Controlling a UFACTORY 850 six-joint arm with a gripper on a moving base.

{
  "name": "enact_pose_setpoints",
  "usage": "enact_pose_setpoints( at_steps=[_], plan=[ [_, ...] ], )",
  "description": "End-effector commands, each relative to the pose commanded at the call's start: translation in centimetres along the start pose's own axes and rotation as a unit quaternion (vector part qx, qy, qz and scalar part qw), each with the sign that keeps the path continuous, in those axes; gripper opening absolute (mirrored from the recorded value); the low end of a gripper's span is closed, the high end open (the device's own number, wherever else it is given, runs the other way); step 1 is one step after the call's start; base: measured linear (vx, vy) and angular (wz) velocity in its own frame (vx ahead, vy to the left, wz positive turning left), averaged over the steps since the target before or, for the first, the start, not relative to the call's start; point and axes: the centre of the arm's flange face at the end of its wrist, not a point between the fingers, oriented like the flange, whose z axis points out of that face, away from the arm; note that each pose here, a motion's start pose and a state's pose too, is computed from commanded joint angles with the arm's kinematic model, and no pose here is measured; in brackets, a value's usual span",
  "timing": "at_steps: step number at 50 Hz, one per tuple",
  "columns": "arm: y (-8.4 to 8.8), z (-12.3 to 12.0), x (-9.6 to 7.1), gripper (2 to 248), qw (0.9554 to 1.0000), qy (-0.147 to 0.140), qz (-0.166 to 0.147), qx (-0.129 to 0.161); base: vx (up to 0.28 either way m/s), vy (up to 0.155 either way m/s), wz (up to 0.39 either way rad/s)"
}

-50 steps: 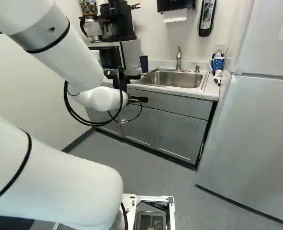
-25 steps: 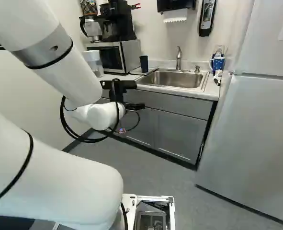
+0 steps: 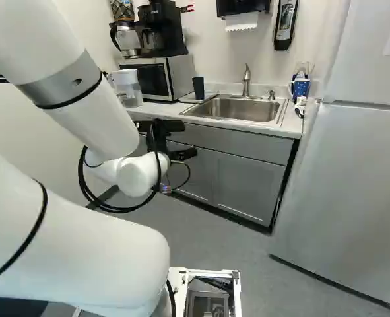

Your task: Rinse the cup and place it in the tray

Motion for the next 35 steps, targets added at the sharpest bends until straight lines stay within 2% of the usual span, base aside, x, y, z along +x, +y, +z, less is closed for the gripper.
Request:
enact_pose_setpoints(
  at_steps=[17, 35],
  plan=[
    [-0.2, -0.6, -0.9, 247, 1.0000, 0.008, -0.002, 0.004, 0.000, 0.000, 0.000],
    [-0.2, -0.7, -1.2, 247, 0.9999, 0.010, -0.002, 0.005, 0.000, 0.000, 0.000]
  ],
)
